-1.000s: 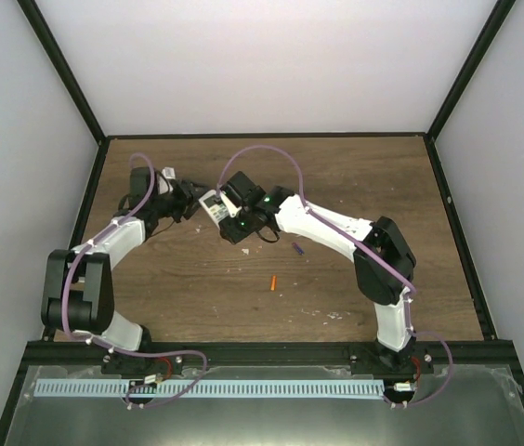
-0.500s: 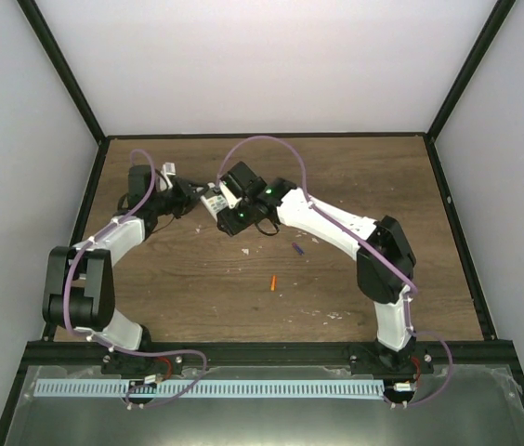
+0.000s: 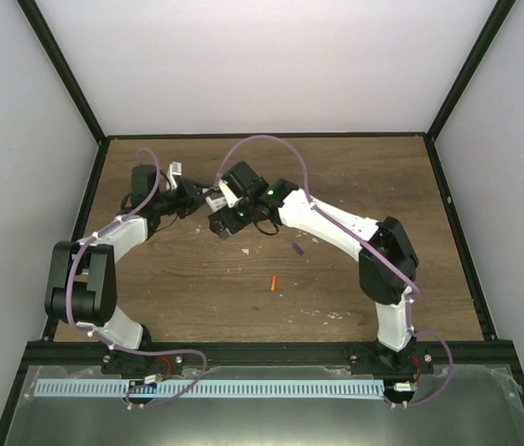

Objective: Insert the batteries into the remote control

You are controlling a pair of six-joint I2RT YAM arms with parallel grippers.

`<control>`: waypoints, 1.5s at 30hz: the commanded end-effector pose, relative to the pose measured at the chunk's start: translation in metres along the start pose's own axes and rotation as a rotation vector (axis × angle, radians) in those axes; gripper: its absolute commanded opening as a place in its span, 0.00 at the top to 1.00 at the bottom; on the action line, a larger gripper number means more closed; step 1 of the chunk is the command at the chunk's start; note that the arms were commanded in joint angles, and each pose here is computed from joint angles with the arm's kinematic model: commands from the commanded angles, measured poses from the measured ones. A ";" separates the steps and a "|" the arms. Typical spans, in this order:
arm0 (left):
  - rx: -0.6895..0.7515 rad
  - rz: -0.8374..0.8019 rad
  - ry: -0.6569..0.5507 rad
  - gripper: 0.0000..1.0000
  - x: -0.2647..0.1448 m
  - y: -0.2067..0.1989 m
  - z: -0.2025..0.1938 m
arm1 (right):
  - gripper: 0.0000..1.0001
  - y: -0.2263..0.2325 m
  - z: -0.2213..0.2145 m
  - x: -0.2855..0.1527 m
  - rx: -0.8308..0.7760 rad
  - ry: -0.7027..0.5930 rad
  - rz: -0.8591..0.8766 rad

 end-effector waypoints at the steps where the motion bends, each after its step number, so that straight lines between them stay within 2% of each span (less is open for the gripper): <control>1: 0.091 -0.114 -0.021 1.00 -0.004 -0.015 0.013 | 0.02 -0.008 0.015 -0.031 0.027 -0.097 0.045; 8: 0.155 -0.218 -0.070 1.00 -0.020 -0.017 0.025 | 0.00 -0.038 0.016 -0.065 0.134 -0.159 0.129; 12: 0.184 -0.267 -0.067 1.00 -0.022 -0.019 0.026 | 0.00 -0.044 0.013 -0.089 0.160 -0.205 0.252; 16: 0.181 -0.336 -0.069 1.00 -0.022 -0.023 0.025 | 0.00 -0.040 0.010 -0.098 0.162 -0.187 0.383; 24: 0.235 -0.472 -0.069 1.00 -0.028 -0.043 0.026 | 0.00 -0.051 0.005 -0.090 0.346 -0.094 0.538; 28: 0.249 -0.481 -0.058 1.00 -0.026 -0.047 0.024 | 0.00 -0.053 0.004 -0.085 0.369 -0.072 0.541; 39: 0.277 -0.511 -0.046 1.00 -0.026 -0.056 0.019 | 0.00 -0.049 0.005 -0.067 0.418 -0.007 0.683; 45: 0.295 -0.522 -0.045 1.00 -0.027 -0.059 0.018 | 0.11 -0.046 0.008 -0.063 0.431 0.014 0.757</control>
Point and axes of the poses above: each gripper's point midway between its finger pads, its own x axis out along the fingers, its own y axis along the line the jaws close on, z = x × y, the point moved 8 cm from there along -x, back along the fingers, and after that the axes turned 5 degrees about x, right-handed, at the moved point
